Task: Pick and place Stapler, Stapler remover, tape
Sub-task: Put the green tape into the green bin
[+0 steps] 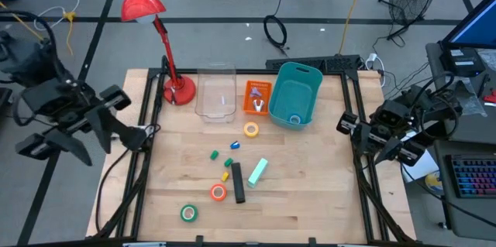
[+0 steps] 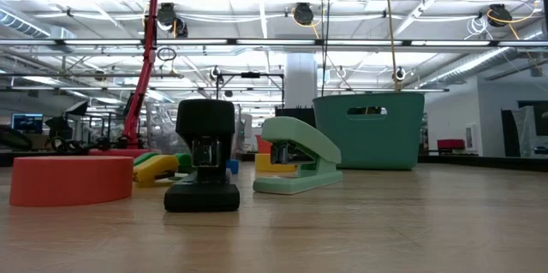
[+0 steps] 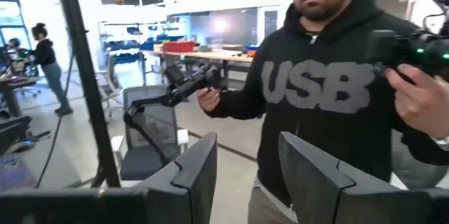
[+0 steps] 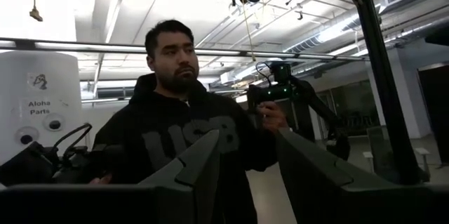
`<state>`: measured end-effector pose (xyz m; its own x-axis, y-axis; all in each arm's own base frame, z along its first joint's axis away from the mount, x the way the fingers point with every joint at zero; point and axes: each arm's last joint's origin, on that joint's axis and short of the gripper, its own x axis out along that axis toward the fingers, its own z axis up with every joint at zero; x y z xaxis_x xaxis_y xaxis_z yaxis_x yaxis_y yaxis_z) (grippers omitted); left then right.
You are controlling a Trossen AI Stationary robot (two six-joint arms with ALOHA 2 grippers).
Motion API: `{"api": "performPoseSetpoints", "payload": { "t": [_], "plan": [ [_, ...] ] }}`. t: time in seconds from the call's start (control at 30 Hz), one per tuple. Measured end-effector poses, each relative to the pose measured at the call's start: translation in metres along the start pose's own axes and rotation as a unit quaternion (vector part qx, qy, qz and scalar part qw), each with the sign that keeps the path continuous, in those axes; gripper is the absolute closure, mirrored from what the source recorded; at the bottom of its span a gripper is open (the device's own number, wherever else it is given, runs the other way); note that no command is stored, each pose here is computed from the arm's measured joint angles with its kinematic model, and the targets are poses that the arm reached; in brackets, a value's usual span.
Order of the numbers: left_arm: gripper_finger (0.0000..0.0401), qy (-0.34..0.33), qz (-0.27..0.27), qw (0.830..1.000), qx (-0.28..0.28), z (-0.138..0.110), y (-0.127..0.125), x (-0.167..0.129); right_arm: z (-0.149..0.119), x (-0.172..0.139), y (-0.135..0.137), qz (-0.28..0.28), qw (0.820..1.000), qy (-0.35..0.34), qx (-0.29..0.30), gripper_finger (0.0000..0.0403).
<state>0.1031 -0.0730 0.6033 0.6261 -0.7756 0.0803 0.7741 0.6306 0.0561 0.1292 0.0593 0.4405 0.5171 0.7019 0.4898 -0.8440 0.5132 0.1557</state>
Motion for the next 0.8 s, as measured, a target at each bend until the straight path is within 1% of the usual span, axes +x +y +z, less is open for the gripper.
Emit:
{"api": "performPoseSetpoints", "payload": {
  "t": [0.27, 0.43, 0.47, 0.53, 0.63, 0.67, 0.73, 0.8],
  "plan": [
    [0.0245, -0.023, -0.018, 0.999, 0.019, 0.005, -0.005, 0.001, 0.000, 0.000, 0.000, 0.002, 1.000, 0.001, 0.002, 0.0268],
    [0.0245, -0.020, -0.005, 1.000, 0.009, 0.004, -0.004, 0.003, 0.000, 0.000, 0.000, 0.000, 1.000, 0.002, 0.003, 0.0268],
    [0.0245, -0.017, 0.009, 1.000, 0.003, 0.003, -0.003, 0.003, -0.001, 0.000, -0.001, -0.005, 1.000, 0.004, 0.006, 0.0268],
    [0.0245, -0.001, 0.050, 0.999, -0.018, 0.000, -0.001, 0.003, -0.004, 0.000, -0.004, -0.040, 0.999, 0.010, 0.017, 0.0268],
    [0.0245, 0.035, 0.153, 0.986, -0.062, -0.008, 0.005, 0.001, -0.012, -0.002, -0.011, -0.111, 0.992, 0.028, 0.048, 0.0268],
    [0.0245, 0.046, 0.177, 0.980, -0.072, -0.011, 0.006, 0.001, -0.015, -0.003, -0.014, -0.134, 0.988, 0.036, 0.060, 0.0268],
    [0.0245, 0.057, 0.199, 0.975, -0.085, -0.014, 0.008, 0.003, -0.021, -0.004, -0.018, -0.174, 0.981, 0.047, 0.077, 0.0268],
    [0.0245, 0.068, 0.229, 0.966, -0.097, -0.017, 0.010, 0.003, -0.023, -0.005, -0.020, -0.200, 0.975, 0.050, 0.084, 0.0268]
  ]
}}
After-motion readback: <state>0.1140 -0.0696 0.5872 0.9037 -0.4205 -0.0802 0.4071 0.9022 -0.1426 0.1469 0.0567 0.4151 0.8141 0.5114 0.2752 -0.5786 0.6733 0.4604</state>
